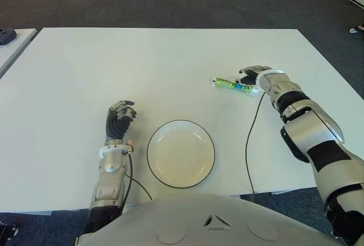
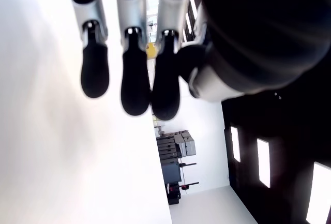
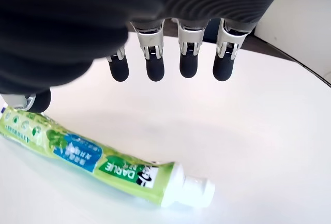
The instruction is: Put the toothpaste on the table into the plate.
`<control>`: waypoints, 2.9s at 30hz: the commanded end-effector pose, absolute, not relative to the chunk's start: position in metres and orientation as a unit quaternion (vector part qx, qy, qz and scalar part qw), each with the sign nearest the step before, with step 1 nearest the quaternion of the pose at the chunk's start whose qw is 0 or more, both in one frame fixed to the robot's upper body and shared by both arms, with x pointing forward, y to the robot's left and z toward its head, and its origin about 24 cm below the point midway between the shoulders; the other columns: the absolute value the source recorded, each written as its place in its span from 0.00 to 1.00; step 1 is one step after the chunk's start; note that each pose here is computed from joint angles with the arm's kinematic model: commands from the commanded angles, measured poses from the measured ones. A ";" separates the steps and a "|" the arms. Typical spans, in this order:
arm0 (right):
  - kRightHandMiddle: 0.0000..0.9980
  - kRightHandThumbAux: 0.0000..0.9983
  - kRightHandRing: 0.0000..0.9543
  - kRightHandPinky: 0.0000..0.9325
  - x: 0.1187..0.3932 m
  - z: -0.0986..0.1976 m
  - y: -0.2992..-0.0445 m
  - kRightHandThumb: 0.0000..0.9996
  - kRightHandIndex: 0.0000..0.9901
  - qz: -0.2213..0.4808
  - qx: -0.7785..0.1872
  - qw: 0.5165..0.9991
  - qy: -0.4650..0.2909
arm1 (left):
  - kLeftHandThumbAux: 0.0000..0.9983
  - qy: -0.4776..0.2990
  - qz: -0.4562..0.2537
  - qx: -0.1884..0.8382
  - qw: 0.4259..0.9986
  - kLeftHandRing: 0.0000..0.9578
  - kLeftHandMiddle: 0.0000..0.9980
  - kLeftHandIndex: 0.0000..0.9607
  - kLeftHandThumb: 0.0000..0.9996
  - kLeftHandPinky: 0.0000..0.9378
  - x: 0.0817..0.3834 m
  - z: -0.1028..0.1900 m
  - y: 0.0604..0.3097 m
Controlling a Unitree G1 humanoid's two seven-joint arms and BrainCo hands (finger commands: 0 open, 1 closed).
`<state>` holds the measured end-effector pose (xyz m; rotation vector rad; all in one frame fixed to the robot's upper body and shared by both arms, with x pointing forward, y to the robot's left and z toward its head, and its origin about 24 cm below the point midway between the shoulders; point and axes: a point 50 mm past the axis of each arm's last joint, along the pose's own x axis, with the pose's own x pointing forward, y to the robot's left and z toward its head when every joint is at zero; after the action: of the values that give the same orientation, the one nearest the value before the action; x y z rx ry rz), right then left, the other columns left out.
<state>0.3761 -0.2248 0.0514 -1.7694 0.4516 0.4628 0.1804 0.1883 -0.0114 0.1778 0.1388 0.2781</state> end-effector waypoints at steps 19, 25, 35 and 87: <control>0.00 0.13 0.00 0.00 0.344 0.003 -0.236 0.50 0.00 0.248 -0.760 0.549 0.245 | 0.72 0.072 0.142 0.085 0.984 0.64 0.63 0.45 0.71 0.63 0.173 -0.010 0.189; 0.00 0.15 0.00 0.00 0.331 -0.012 -0.240 0.50 0.00 0.242 -0.751 0.558 0.257 | 0.72 0.071 0.145 0.085 0.983 0.63 0.62 0.45 0.71 0.62 0.170 -0.010 0.189; 0.00 0.33 0.00 0.00 0.331 -0.015 -0.235 0.36 0.00 0.205 -0.749 0.576 0.255 | 0.72 0.055 0.151 0.104 0.982 0.63 0.61 0.45 0.71 0.63 0.166 -0.010 0.191; 0.63 0.73 0.66 0.62 0.330 -0.016 -0.215 0.70 0.43 0.020 -0.695 0.706 0.137 | 0.72 0.072 0.182 0.077 0.978 0.62 0.61 0.45 0.71 0.61 0.163 -0.011 0.197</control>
<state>0.3370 -0.2151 -0.0060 -1.5641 0.2719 0.0169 0.1614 0.1973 -0.0086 0.1564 0.1377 0.3646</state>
